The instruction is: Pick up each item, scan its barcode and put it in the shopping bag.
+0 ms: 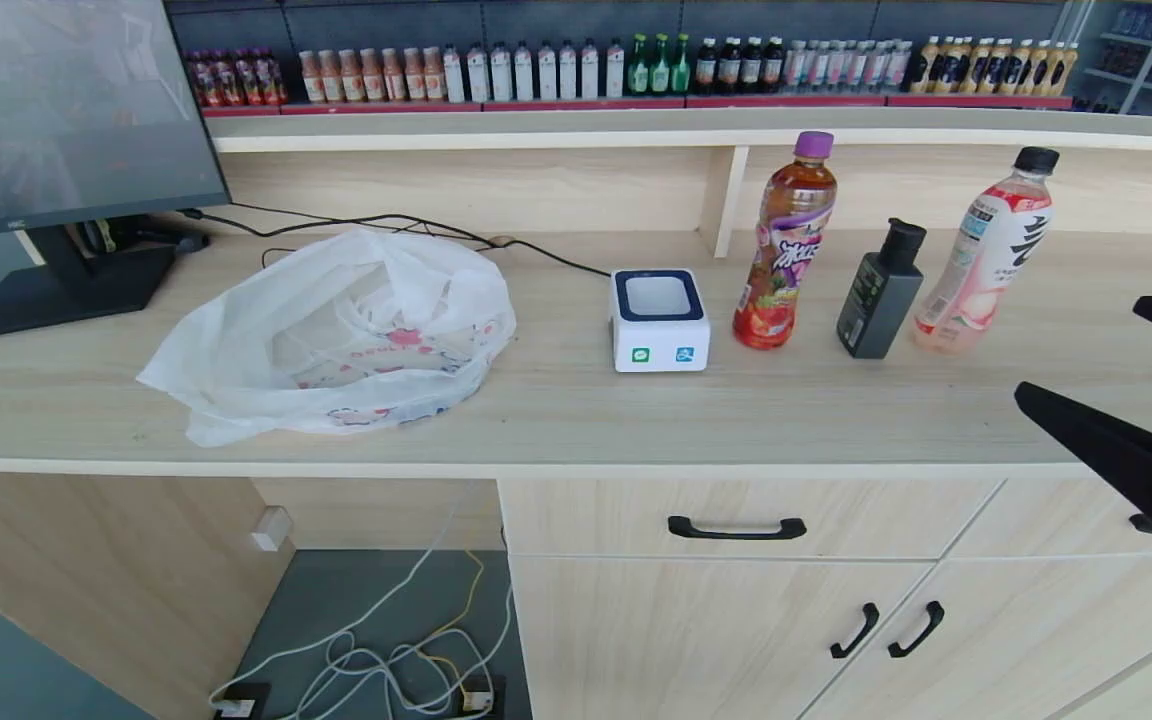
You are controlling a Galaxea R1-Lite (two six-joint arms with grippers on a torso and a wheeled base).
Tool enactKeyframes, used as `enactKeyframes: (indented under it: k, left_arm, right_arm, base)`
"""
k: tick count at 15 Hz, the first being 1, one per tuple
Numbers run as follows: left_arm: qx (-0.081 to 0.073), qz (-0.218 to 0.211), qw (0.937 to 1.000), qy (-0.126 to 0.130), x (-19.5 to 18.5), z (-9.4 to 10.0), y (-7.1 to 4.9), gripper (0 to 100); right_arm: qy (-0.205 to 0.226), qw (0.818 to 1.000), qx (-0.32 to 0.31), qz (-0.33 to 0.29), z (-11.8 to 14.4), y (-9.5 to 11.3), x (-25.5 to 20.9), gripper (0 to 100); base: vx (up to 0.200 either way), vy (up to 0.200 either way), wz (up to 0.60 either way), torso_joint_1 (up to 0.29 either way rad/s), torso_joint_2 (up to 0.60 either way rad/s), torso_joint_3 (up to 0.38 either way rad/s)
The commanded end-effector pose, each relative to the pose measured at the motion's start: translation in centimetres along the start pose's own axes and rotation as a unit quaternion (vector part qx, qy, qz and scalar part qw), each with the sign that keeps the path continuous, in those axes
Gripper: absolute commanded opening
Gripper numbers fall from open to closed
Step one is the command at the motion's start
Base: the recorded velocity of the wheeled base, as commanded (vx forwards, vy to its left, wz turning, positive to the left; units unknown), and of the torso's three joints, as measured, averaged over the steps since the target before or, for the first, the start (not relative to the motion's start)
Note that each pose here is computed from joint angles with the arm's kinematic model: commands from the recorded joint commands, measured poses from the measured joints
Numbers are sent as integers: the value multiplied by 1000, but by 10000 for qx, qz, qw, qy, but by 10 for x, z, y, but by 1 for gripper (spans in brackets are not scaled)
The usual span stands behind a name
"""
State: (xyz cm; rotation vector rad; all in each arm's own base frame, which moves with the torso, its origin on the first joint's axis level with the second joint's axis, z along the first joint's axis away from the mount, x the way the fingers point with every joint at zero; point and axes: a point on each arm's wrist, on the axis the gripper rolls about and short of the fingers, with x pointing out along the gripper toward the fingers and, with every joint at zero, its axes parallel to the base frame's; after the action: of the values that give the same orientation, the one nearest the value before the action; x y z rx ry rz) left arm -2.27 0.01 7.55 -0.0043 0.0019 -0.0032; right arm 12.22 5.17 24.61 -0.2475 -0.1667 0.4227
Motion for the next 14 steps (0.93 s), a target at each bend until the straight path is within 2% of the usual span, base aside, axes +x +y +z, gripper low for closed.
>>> enactKeyframes:
  k: [1,6,10,12,14]
  left_arm:
    - [-2,1,10000,-2,0,0,0,100]
    - [-2,1,10000,-2,0,0,0,100]
    - [-2,1,10000,-2,0,0,0,100]
    - [-2,1,10000,-2,0,0,0,100]
    - [-2,1,10000,-2,0,0,0,100]
  right_arm:
    - [330,9989,208,241,-8,19,39,100]
    - [673,9935,921,-35,-14,24,79,100]
    - [722,9927,926,-268,-11,27,127,100]
    - [620,9931,938,-342,-12,29,147,100]
    - [512,9917,953,-690,-14,29,160,100]
  base:
    - [0,0,0,0,0,0]
    - [0,0,0,0,0,0]
    - [0,0,0,0,0,0]
    - [0,0,0,0,0,0]
    - [0,0,0,0,0,0]
